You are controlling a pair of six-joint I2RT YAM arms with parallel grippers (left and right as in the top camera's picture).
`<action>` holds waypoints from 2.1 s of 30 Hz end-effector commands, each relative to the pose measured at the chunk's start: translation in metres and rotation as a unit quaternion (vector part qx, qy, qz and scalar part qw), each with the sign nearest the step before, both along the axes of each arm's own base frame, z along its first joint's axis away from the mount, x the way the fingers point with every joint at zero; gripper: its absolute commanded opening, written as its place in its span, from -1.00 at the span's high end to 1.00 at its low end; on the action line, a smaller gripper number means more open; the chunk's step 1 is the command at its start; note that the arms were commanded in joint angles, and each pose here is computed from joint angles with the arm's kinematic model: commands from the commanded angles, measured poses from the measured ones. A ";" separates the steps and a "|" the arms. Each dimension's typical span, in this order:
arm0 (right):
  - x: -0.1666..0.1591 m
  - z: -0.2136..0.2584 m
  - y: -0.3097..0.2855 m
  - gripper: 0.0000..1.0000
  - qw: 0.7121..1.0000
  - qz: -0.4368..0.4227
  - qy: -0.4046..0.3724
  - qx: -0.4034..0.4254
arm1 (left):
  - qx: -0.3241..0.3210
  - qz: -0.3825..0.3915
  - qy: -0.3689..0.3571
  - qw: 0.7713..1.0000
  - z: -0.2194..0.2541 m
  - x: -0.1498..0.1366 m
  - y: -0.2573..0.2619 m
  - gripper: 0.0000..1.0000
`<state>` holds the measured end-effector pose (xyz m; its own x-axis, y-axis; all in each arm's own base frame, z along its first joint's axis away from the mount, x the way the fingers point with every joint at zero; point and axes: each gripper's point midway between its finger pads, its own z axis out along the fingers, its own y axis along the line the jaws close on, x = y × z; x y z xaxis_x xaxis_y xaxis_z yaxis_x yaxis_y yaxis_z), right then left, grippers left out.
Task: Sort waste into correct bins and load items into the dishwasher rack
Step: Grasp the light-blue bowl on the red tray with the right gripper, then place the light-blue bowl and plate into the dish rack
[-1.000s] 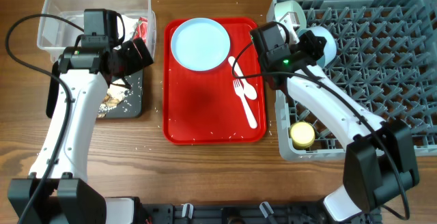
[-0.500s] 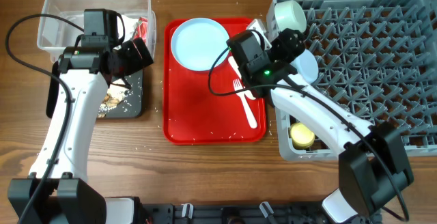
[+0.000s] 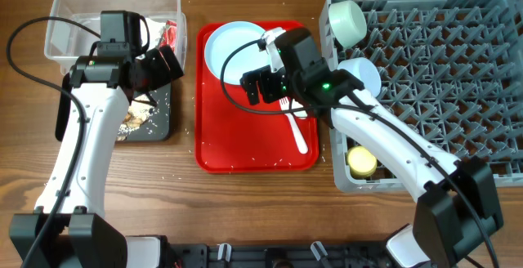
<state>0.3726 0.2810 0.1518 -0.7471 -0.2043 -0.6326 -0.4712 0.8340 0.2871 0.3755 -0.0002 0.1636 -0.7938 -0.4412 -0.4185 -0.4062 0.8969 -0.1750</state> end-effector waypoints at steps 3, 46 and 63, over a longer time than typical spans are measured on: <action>-0.015 -0.005 -0.015 -0.99 0.979 -0.167 0.113 0.040 | -0.001 0.004 -0.006 1.000 0.004 0.004 0.002 -1.00; 0.096 -0.168 -0.030 0.00 0.954 -0.218 0.168 -0.123 | -0.001 0.004 -0.006 1.000 0.004 0.004 0.002 -1.00; 0.113 -0.077 -0.052 0.92 0.970 -0.192 0.103 -0.110 | -0.001 0.004 -0.006 1.000 0.004 0.004 0.002 -1.00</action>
<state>0.4705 0.2432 0.0137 -0.9446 0.0424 -0.3255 -0.0046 0.9898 0.1424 0.3756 -0.0001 0.1637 -0.7936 -0.4412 -0.4190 -0.4063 0.8969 -0.1748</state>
